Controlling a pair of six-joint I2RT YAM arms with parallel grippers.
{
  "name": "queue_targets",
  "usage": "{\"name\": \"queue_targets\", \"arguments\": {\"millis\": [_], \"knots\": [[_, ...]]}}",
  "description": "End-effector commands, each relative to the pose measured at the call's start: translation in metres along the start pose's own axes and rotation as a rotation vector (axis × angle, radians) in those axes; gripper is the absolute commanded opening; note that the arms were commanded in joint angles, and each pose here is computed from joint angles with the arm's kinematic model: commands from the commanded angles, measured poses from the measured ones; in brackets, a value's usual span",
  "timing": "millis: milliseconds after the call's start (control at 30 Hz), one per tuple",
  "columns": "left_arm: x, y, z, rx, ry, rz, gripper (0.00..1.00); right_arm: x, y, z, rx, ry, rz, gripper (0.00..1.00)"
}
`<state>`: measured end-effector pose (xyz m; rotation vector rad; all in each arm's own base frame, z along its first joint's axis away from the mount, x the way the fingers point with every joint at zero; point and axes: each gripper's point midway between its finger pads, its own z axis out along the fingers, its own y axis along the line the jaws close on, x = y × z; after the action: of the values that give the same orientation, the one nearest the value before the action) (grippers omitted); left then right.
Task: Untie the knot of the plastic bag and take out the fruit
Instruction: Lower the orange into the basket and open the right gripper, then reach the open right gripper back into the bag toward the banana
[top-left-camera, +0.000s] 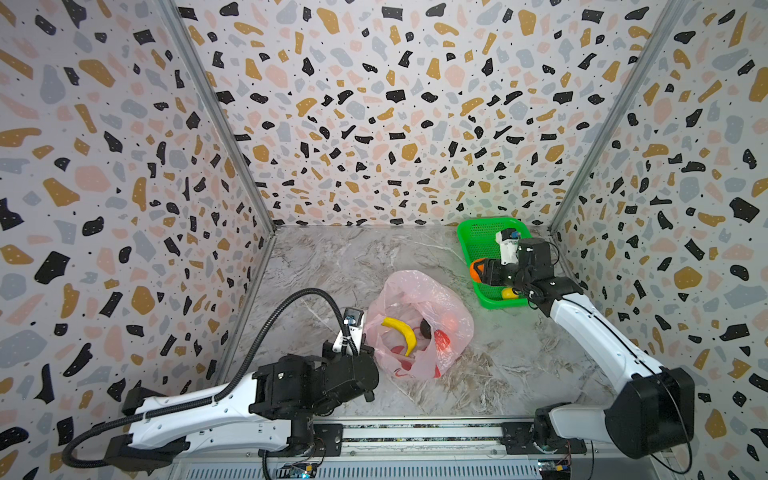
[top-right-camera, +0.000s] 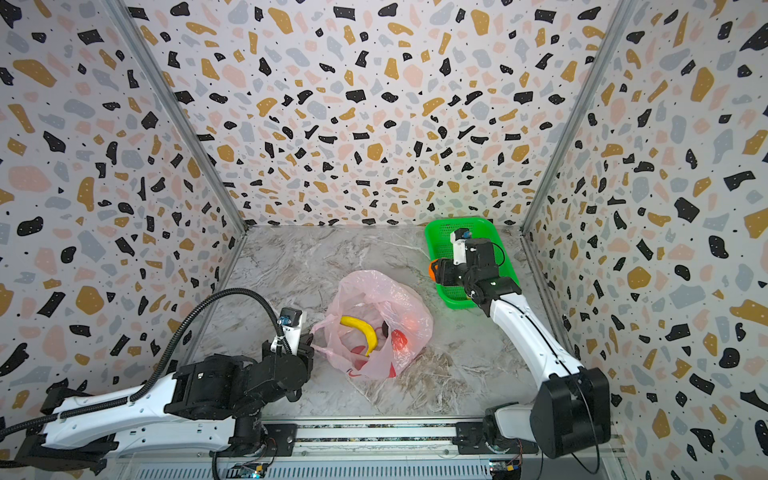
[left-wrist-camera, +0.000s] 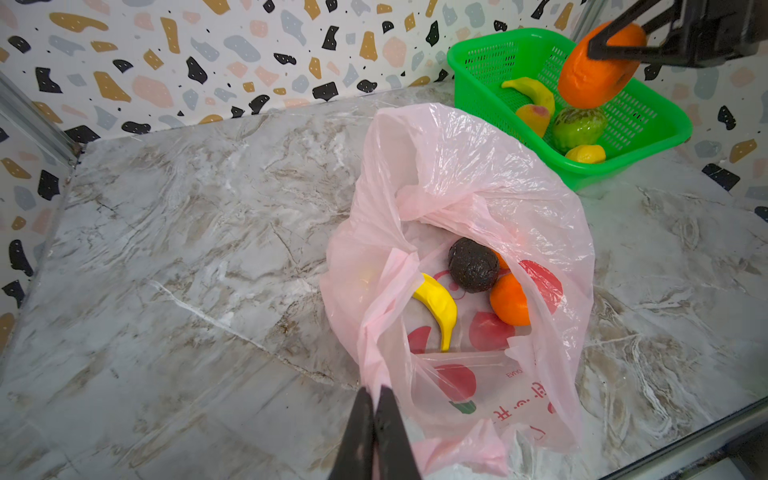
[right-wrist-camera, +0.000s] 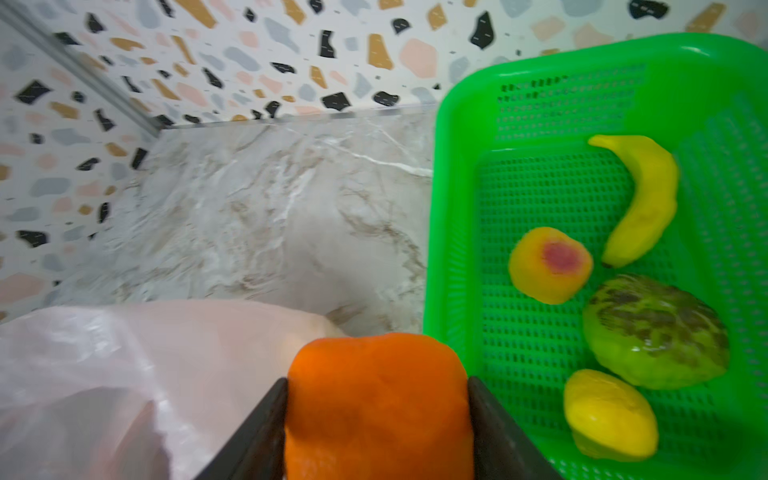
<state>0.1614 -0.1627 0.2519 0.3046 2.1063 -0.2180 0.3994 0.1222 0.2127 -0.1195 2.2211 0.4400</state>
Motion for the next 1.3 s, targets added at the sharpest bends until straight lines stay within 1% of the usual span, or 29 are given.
{"name": "queue_targets", "arguments": {"millis": [0, 67, 200, 367, 433, 533, 567, 633, 900, 1033, 1133, 1267], "knots": [[-0.011, 0.011, -0.008, -0.035, -0.035, 0.024, 0.00, -0.020, -0.033, 0.014, 0.094, -0.057, 0.013, 0.55], [-0.013, 0.015, -0.010, -0.038, -0.041, 0.017, 0.00, -0.025, -0.048, 0.024, 0.129, -0.078, 0.038, 0.56], [-0.015, 0.020, -0.014, -0.039, -0.047, 0.010, 0.00, -0.024, -0.071, 0.050, 0.180, -0.040, 0.050, 0.56], [-0.007, 0.016, -0.011, -0.008, -0.037, 0.003, 0.00, -0.024, -0.087, 0.072, 0.201, -0.035, 0.075, 0.56], [-0.003, 0.013, -0.008, 0.002, -0.031, 0.003, 0.00, -0.025, -0.088, 0.080, 0.199, -0.020, 0.071, 0.62], [0.000, 0.010, -0.006, 0.015, -0.025, 0.006, 0.00, -0.025, -0.090, 0.087, 0.202, -0.009, 0.067, 0.79], [0.000, 0.009, -0.006, 0.022, -0.025, 0.006, 0.00, -0.026, -0.091, 0.088, 0.208, -0.012, 0.066, 0.83], [0.002, 0.007, -0.005, 0.033, -0.024, 0.004, 0.00, -0.028, -0.091, 0.087, 0.210, -0.013, 0.067, 0.87], [0.009, 0.001, -0.001, 0.061, -0.019, 0.000, 0.00, -0.037, -0.081, 0.069, 0.190, -0.023, 0.055, 0.88], [0.010, -0.001, 0.001, 0.065, -0.020, 0.004, 0.00, -0.043, -0.069, 0.058, 0.151, -0.023, 0.050, 0.88], [0.010, -0.003, 0.001, 0.072, -0.023, 0.001, 0.00, -0.045, -0.049, 0.047, 0.092, -0.001, 0.031, 0.87], [0.009, -0.007, 0.002, 0.091, -0.030, 0.002, 0.00, -0.036, 0.003, 0.023, -0.070, 0.041, -0.011, 0.87]]}}
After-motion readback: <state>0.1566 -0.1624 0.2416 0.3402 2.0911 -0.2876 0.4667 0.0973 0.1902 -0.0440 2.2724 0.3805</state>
